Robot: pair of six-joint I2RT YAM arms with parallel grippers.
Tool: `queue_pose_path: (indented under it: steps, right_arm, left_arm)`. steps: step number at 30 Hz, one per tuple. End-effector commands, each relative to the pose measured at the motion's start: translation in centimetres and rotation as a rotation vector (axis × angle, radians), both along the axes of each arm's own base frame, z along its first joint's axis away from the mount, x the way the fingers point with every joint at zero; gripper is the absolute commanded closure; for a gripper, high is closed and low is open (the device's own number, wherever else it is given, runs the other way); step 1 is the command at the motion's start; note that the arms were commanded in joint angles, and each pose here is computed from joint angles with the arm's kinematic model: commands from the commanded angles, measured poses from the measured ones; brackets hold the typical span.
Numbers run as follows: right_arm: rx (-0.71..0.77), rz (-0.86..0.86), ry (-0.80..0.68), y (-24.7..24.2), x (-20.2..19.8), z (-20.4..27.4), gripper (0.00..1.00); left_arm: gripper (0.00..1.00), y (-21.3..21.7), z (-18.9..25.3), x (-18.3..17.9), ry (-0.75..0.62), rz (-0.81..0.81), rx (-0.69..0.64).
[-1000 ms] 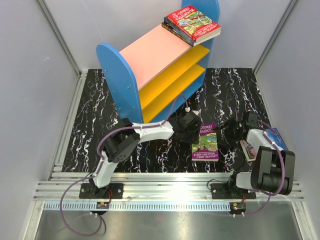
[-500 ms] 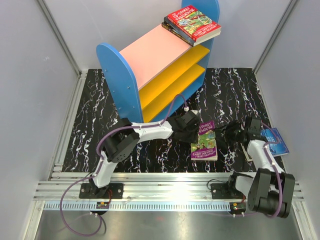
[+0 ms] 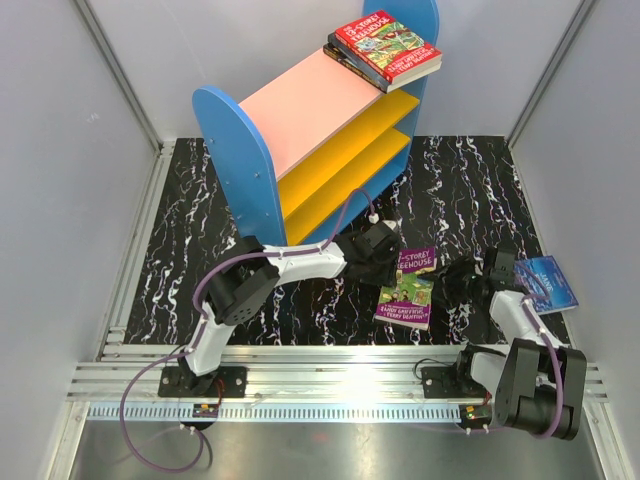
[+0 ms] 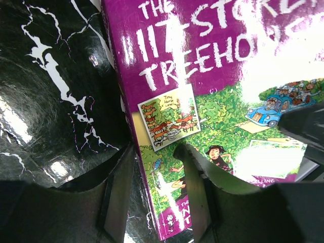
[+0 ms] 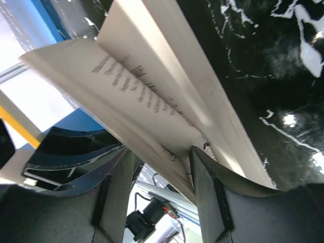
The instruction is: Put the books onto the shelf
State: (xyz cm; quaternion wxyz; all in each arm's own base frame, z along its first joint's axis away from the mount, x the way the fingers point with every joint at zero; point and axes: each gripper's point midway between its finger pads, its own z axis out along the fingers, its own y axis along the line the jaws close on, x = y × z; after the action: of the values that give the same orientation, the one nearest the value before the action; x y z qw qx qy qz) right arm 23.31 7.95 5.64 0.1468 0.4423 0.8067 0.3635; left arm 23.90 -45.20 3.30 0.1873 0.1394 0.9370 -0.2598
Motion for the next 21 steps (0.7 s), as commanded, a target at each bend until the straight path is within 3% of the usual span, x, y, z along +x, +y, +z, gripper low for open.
queue_pose_path:
  steps: [1, 7, 10, 12, 14, 18, 21]
  right_arm:
    - [-0.034, 0.064, 0.039, 0.3, -1.1, -1.1, 0.45]
    - [-0.035, 0.069, 0.038, 0.4, -1.6, -1.6, 0.49]
    - [-0.027, 0.069, 0.038, 0.5, -1.9, -1.8, 0.57]
    - [-0.036, 0.08, 0.048, 0.5, -2.2, -2.1, 0.69]
    - [-0.052, 0.092, 0.045, 0.3, -2.2, -1.9, 0.83]
    - [-0.088, 0.126, 0.046, 0.1, -2.7, -1.0, 0.98]
    - [-0.092, 0.132, 0.022, 0.1, -2.5, 0.6, 1.0]
  left_arm:
    - [0.55, -0.5, 0.2, -0.9, 0.007, -0.029, -0.012]
    - [0.55, -0.2, 0.4, -1.2, 0.016, -0.027, -0.011]
    - [0.55, -0.4, 1.4, -1.2, 0.013, -0.026, -0.032]
    - [0.52, -0.6, 2.2, -1.5, 0.019, -0.03, -0.05]
    - [0.45, -0.8, 3.8, -1.7, 0.012, -0.038, -0.092]
    - [0.3, -1.4, 6.7, -2.8, 0.038, -0.068, -0.186]
    - [0.22, -1.4, 8.6, -3.8, 0.049, -0.096, -0.254]
